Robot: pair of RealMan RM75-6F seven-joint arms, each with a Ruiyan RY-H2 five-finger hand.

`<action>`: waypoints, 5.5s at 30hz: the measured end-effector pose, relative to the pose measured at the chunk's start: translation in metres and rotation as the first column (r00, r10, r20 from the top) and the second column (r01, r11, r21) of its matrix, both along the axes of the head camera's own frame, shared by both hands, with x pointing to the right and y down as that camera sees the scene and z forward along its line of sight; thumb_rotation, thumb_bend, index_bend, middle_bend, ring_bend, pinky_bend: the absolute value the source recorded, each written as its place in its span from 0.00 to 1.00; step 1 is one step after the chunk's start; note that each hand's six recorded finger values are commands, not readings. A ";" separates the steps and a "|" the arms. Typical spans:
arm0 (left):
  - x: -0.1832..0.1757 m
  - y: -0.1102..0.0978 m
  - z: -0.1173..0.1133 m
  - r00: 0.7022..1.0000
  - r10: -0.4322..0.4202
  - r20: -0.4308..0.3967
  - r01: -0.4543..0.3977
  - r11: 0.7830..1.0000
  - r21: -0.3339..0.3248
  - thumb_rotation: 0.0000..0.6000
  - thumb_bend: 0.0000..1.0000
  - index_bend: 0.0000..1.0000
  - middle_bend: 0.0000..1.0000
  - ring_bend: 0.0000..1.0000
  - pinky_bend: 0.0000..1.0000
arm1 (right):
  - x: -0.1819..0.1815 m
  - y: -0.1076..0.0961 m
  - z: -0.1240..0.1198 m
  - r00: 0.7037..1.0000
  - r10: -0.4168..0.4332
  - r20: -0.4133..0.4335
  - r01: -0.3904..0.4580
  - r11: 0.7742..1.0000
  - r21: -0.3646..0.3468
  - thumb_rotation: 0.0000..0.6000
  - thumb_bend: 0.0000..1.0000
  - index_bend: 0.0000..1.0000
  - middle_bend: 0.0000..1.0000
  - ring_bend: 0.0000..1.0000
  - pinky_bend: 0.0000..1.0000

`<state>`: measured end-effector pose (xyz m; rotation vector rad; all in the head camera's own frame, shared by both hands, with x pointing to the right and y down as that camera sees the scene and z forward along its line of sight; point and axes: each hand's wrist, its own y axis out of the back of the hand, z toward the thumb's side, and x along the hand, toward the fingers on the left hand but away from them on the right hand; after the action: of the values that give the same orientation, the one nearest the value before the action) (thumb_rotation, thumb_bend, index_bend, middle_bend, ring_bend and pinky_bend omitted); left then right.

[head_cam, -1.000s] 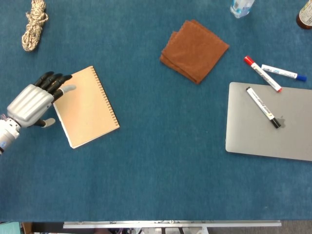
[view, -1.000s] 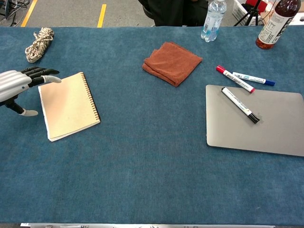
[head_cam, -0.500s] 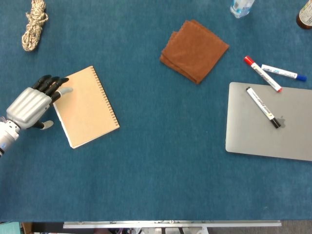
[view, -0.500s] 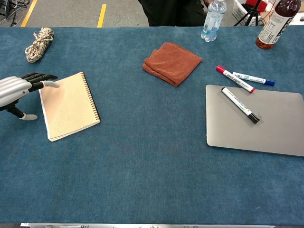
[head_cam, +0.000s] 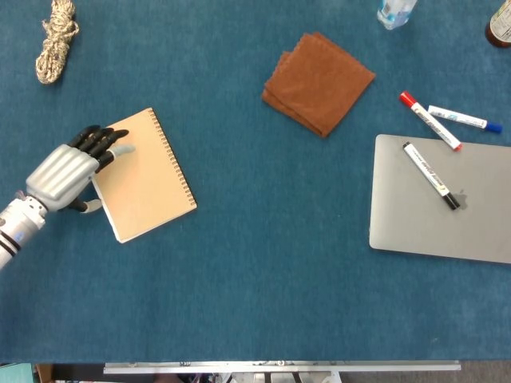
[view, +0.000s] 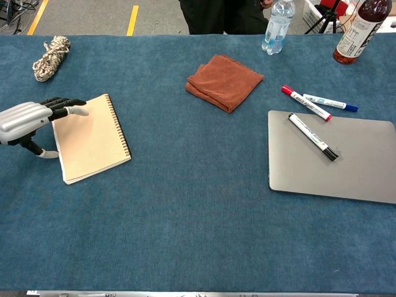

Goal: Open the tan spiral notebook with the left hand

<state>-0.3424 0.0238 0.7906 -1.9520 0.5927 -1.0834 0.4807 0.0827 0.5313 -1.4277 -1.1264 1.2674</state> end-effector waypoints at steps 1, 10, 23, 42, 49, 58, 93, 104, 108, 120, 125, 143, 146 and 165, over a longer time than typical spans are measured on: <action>0.002 0.000 0.001 1.000 0.002 -0.001 -0.002 1.000 -0.002 1.00 0.14 0.13 0.04 0.00 0.00 | 0.001 0.000 0.000 1.000 0.002 0.000 -0.002 1.000 0.001 1.00 0.13 0.29 0.31 0.18 0.28; 0.014 0.000 0.004 0.999 -0.016 -0.041 0.015 1.000 -0.024 1.00 0.14 0.13 0.04 0.00 0.00 | 0.007 0.003 -0.001 1.000 0.017 0.003 -0.017 1.000 0.010 1.00 0.13 0.29 0.31 0.19 0.28; 0.041 -0.006 0.002 0.975 -0.126 -0.181 0.111 0.990 -0.089 1.00 0.16 0.23 0.05 0.00 0.00 | 0.010 0.003 -0.002 1.000 0.025 0.010 -0.025 0.999 0.028 1.00 0.13 0.29 0.31 0.18 0.28; 0.094 -0.014 -0.006 0.881 -0.311 -0.356 0.223 0.938 -0.266 1.00 0.44 0.44 0.07 0.00 0.00 | 0.012 -0.001 -0.005 1.000 0.023 0.017 -0.024 0.998 0.053 1.00 0.13 0.29 0.31 0.18 0.28; 0.105 -0.017 -0.011 0.877 -0.321 -0.358 0.228 0.933 -0.276 1.00 0.44 0.61 0.11 0.00 0.00 | 0.014 -0.001 -0.005 1.000 0.022 0.021 -0.024 0.998 0.060 1.00 0.13 0.29 0.31 0.18 0.28; 0.110 -0.015 -0.014 0.857 -0.355 -0.374 0.257 0.923 -0.287 1.00 0.44 0.67 0.15 0.00 0.00 | 0.014 -0.002 -0.007 0.999 0.020 0.028 -0.022 0.997 0.070 1.00 0.13 0.29 0.31 0.19 0.28; 0.019 -0.029 -0.085 0.985 -0.085 -0.151 0.076 0.995 -0.063 1.00 0.44 0.69 0.17 0.00 0.00 | 0.004 0.001 -0.003 0.999 0.005 0.040 -0.008 0.997 0.071 1.00 0.13 0.29 0.31 0.18 0.28; 0.096 -0.028 -0.104 0.976 0.111 -0.185 -0.115 0.993 -0.013 1.00 0.44 0.68 0.16 0.00 0.00 | 0.011 0.005 -0.003 0.999 0.023 0.044 -0.026 0.997 0.070 1.00 0.13 0.29 0.31 0.19 0.27; 0.116 -0.025 -0.102 0.974 0.141 -0.180 -0.147 0.989 -0.023 1.00 0.44 0.68 0.16 0.00 0.00 | 0.014 0.007 -0.003 0.999 0.027 0.046 -0.031 0.997 0.074 1.00 0.13 0.29 0.31 0.19 0.27; 0.163 -0.006 -0.090 0.971 0.140 -0.192 -0.158 0.984 -0.080 1.00 0.44 0.57 0.15 0.00 0.00 | 0.022 0.011 -0.006 0.998 0.045 0.047 -0.048 0.996 0.078 1.00 0.13 0.29 0.31 0.19 0.27; 0.177 -0.001 -0.085 0.971 0.101 -0.216 -0.131 0.983 -0.128 1.00 0.44 0.55 0.15 0.00 0.00 | 0.024 0.011 -0.005 0.998 0.049 0.050 -0.052 0.996 0.078 1.00 0.13 0.29 0.31 0.18 0.27; 0.208 0.031 -0.056 0.971 0.001 -0.239 -0.090 0.929 -0.360 1.00 0.44 0.04 0.00 0.00 0.00 | 0.032 0.014 -0.002 0.996 0.067 0.054 -0.071 0.995 0.074 1.00 0.13 0.29 0.31 0.19 0.27; 0.209 0.032 -0.058 0.967 -0.018 -0.256 -0.082 0.924 -0.374 1.00 0.44 0.00 0.00 0.00 0.00 | 0.032 0.014 -0.003 0.996 0.068 0.054 -0.072 0.995 0.076 1.00 0.13 0.29 0.31 0.19 0.27; 0.144 0.022 -0.071 0.938 -0.238 -0.253 0.121 0.907 -0.404 1.00 0.44 0.00 0.00 0.00 0.00 | 0.030 0.007 -0.001 0.997 0.051 0.061 -0.056 0.996 0.070 1.00 0.13 0.29 0.31 0.19 0.27</action>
<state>-0.1988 0.0454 0.7194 -2.4718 0.7855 -1.0868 0.5106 0.0901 0.5306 -1.3978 -1.2447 1.2168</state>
